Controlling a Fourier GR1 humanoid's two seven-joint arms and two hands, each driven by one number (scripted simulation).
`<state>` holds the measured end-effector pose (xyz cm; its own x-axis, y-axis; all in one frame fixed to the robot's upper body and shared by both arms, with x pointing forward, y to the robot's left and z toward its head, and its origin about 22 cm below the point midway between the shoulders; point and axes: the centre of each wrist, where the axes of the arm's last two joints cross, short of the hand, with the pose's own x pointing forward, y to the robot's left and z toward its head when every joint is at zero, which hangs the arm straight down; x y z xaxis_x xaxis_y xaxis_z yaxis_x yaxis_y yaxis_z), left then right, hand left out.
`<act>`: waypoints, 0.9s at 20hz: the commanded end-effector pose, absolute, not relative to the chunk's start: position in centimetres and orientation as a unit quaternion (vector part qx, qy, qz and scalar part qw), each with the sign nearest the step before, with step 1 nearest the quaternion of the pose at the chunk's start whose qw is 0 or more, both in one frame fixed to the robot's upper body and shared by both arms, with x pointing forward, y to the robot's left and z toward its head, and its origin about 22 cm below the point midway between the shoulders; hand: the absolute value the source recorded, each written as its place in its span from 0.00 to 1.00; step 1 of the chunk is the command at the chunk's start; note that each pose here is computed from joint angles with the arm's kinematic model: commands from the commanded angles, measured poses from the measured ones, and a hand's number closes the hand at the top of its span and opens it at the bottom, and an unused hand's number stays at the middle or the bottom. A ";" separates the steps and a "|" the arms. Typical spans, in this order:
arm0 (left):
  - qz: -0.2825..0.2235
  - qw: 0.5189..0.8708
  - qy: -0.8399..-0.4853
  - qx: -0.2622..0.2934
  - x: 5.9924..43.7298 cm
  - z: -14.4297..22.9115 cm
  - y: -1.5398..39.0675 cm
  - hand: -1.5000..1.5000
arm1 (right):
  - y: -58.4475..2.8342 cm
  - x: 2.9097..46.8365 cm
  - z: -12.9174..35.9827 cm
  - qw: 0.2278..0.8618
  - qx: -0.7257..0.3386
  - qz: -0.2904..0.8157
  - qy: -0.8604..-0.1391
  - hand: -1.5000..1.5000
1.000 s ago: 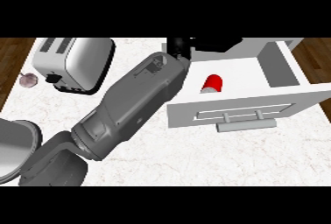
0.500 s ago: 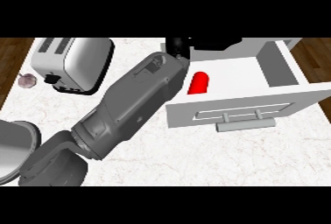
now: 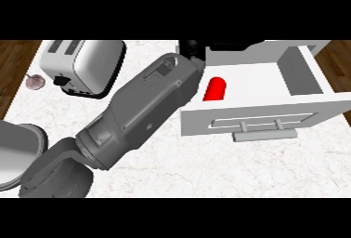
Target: Pick up the can, place it into the drawer and close the drawer
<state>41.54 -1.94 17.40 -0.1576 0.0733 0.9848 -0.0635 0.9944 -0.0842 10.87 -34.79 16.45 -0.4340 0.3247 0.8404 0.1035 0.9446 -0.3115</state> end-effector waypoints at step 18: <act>0.058 0.658 -0.751 -0.020 41.3 19.5 -2.3 0.00 | -23.7 23.8 15.8 0.442 -0.304 0.293 -0.791 0.00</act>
